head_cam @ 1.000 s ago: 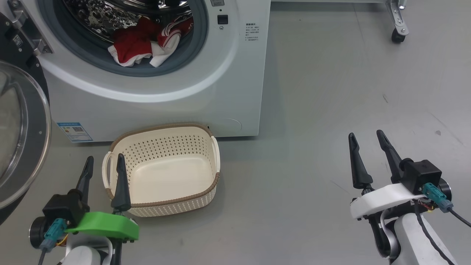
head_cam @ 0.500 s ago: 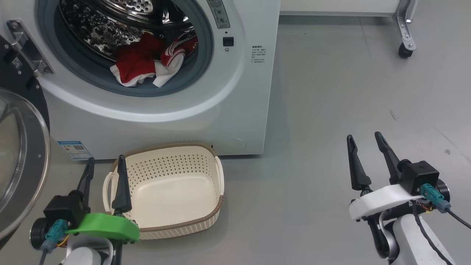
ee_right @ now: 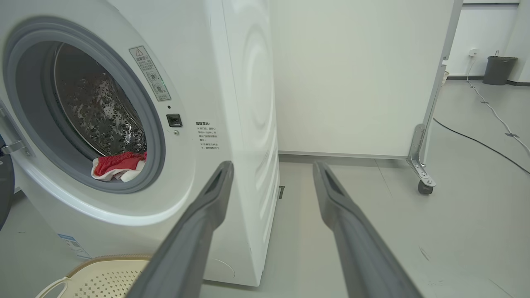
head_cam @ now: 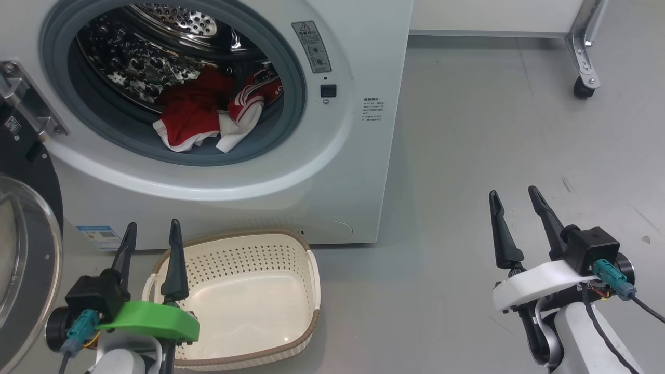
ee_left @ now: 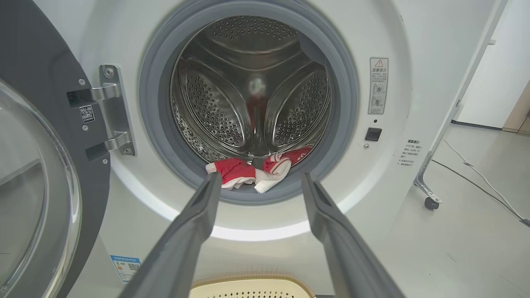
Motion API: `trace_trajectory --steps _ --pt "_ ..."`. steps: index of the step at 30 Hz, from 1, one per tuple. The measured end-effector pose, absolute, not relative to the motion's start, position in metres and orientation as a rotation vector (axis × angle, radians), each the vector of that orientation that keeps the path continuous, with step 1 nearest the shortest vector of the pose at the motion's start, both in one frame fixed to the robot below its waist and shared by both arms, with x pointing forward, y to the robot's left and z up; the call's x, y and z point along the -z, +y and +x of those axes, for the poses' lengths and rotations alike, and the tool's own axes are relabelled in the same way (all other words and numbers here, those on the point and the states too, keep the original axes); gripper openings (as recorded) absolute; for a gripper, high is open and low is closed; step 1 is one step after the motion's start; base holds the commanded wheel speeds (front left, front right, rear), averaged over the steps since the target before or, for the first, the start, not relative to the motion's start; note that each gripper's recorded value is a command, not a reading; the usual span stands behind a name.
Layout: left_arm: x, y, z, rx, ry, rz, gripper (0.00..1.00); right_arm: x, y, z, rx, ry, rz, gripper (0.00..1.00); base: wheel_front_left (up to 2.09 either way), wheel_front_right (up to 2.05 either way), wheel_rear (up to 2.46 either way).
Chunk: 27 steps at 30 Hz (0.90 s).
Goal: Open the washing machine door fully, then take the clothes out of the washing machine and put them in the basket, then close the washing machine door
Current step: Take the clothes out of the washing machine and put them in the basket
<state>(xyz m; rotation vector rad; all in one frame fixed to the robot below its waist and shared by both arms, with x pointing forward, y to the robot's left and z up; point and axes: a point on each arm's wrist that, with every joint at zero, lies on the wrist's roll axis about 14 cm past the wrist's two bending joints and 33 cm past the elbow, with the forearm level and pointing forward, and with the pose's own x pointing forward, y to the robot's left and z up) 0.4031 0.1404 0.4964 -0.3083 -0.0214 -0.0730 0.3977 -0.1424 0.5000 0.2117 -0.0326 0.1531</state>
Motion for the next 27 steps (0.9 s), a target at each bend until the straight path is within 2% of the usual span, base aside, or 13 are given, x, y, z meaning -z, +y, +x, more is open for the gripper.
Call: trace_trajectory --steps 13,27 --pt "-0.4921 0.1368 0.4051 0.082 -0.009 -0.308 1.0 -0.4953 -0.1453 0.3984 -0.143 -0.02 0.213 1.0 0.52 -0.52 0.0" --pt "-0.4895 0.1361 0.4057 0.083 -0.002 -0.307 1.0 -0.493 -0.1456 0.399 -0.14 -0.014 0.214 1.0 0.06 -0.06 0.0"
